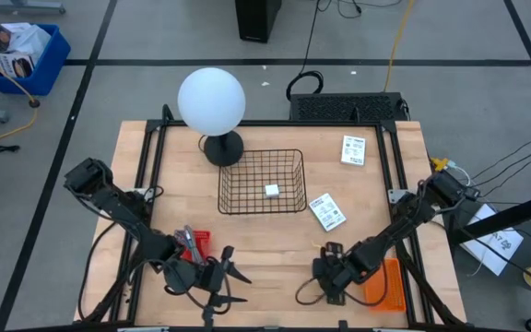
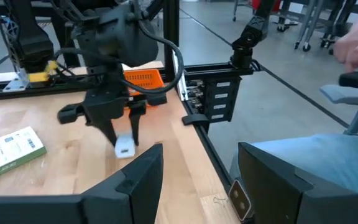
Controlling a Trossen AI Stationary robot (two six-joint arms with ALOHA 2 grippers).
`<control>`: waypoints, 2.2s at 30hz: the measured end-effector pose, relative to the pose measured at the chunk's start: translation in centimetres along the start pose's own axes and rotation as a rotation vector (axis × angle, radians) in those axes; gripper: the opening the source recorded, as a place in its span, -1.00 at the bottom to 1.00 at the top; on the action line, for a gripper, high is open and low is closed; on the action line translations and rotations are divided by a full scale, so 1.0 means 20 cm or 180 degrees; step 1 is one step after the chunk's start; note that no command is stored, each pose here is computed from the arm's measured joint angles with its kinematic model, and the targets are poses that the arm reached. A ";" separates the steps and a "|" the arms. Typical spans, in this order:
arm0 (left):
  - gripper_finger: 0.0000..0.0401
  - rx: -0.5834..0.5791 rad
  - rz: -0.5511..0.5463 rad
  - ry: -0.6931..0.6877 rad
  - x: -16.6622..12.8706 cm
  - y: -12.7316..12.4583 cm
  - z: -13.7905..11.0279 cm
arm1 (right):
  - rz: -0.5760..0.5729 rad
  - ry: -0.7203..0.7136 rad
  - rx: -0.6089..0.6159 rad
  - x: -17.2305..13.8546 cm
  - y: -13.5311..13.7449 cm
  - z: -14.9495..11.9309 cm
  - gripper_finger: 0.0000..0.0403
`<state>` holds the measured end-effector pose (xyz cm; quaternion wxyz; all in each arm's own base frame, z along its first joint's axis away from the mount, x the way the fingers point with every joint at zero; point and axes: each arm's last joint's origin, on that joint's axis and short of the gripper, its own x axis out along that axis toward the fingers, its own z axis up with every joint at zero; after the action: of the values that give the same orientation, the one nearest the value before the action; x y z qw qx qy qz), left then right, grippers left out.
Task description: Pick and place items into bin
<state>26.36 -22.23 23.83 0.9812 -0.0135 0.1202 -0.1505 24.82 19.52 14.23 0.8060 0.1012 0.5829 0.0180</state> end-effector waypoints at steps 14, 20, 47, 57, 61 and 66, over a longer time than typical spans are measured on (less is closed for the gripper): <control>0.06 -0.0031 -0.0334 0.0153 0.00 -0.01 -0.02 | 0.0229 -0.0835 -0.0288 -0.14 -0.06 0.19 -0.27; 0.06 -0.0045 -0.0456 0.0145 0.00 -0.02 -0.01 | -0.0112 -0.1685 -0.0473 -0.34 -0.10 0.27 -0.26; 0.06 -0.0017 -0.0451 0.0152 0.00 -0.02 -0.01 | -0.0450 -0.2551 0.0281 -0.59 -0.99 0.68 -0.27; 0.06 0.0103 -0.0400 0.0100 0.01 0.01 0.00 | -0.0506 -0.1768 0.0362 -0.60 -1.04 0.86 -0.27; 0.06 0.0087 -0.0371 0.0087 0.02 0.03 0.00 | -0.0475 -0.1383 0.0449 -0.56 -1.10 0.96 -0.28; 0.06 0.0087 -0.0378 0.0125 0.01 0.02 -0.01 | -0.0519 -0.0804 0.0640 -0.47 -1.19 1.02 -0.27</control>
<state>26.73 -21.91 23.62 0.9681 -0.0043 0.1363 -0.2103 38.91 -8.00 24.76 0.8575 0.1351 0.4821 -0.1187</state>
